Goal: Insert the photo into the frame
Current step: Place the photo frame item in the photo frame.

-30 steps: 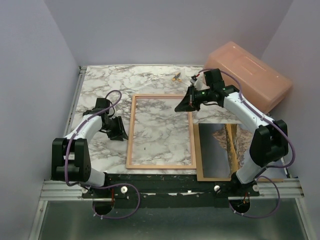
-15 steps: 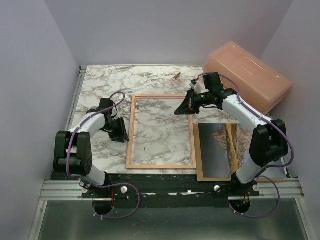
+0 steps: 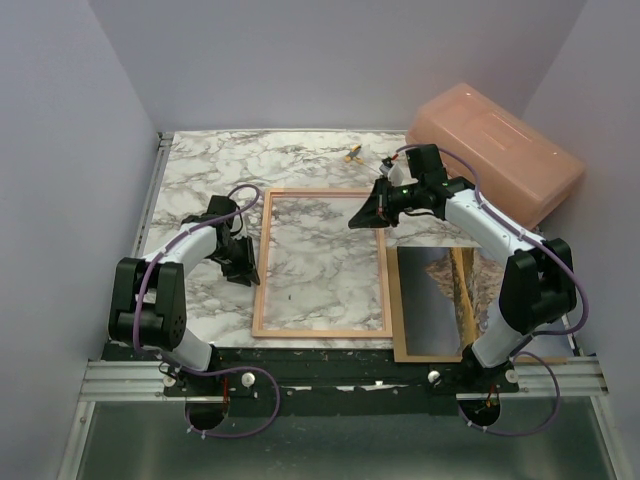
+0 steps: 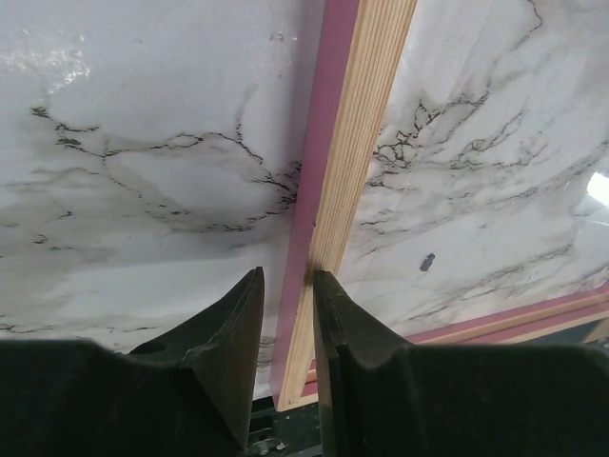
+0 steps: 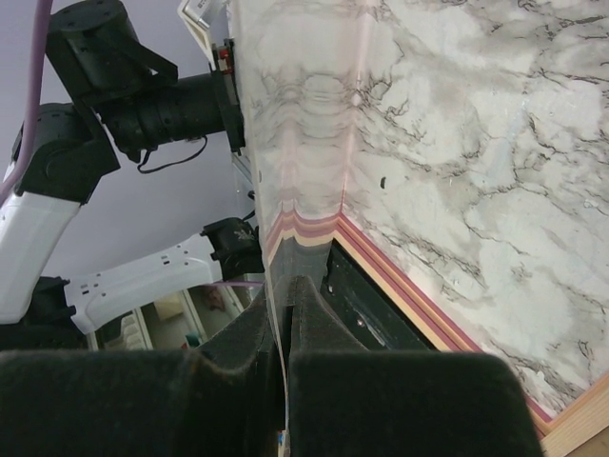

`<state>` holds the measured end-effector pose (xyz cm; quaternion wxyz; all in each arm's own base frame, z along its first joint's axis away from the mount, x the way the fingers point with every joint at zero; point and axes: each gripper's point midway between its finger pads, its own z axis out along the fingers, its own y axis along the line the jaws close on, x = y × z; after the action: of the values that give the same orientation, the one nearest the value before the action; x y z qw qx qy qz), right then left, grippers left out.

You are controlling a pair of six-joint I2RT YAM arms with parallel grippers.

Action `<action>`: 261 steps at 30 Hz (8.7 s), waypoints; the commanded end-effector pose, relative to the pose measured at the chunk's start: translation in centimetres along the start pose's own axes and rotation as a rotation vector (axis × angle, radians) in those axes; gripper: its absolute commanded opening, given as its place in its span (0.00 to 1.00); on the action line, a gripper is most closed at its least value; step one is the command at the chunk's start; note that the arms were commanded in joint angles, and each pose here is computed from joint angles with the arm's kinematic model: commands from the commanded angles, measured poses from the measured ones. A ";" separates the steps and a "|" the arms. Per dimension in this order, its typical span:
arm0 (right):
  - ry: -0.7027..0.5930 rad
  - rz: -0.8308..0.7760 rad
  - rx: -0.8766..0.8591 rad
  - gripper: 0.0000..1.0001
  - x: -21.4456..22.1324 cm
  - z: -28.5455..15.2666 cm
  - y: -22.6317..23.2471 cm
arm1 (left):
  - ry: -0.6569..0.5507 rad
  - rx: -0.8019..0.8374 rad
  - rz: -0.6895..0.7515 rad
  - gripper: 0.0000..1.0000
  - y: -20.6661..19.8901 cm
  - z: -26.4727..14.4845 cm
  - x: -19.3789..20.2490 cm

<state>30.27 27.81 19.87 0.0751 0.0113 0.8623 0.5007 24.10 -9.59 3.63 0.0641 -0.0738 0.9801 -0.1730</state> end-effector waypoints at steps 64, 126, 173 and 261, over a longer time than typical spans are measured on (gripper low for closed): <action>0.042 0.036 -0.101 0.00 2.3 1.3 1.9 | 0.027 -0.128 0.061 0.25 1.1 0.4 0.3; 0.078 0.079 -0.038 0.01 3.3 3.0 -2.0 | 0.050 -0.166 0.093 0.24 1.1 0.8 0.8; 0.297 0.131 0.041 0.00 6.9 2.6 -4.6 | 0.055 -0.175 0.112 0.23 1.0 0.8 1.0; 0.142 -0.171 0.124 0.01 3.2 3.4 -3.1 | 0.080 -0.184 0.126 0.22 0.8 1.2 1.5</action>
<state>27.47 27.21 11.91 0.0266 -0.0626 0.9241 0.3762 23.36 -9.13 3.53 0.0483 -0.0183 0.9952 -0.0832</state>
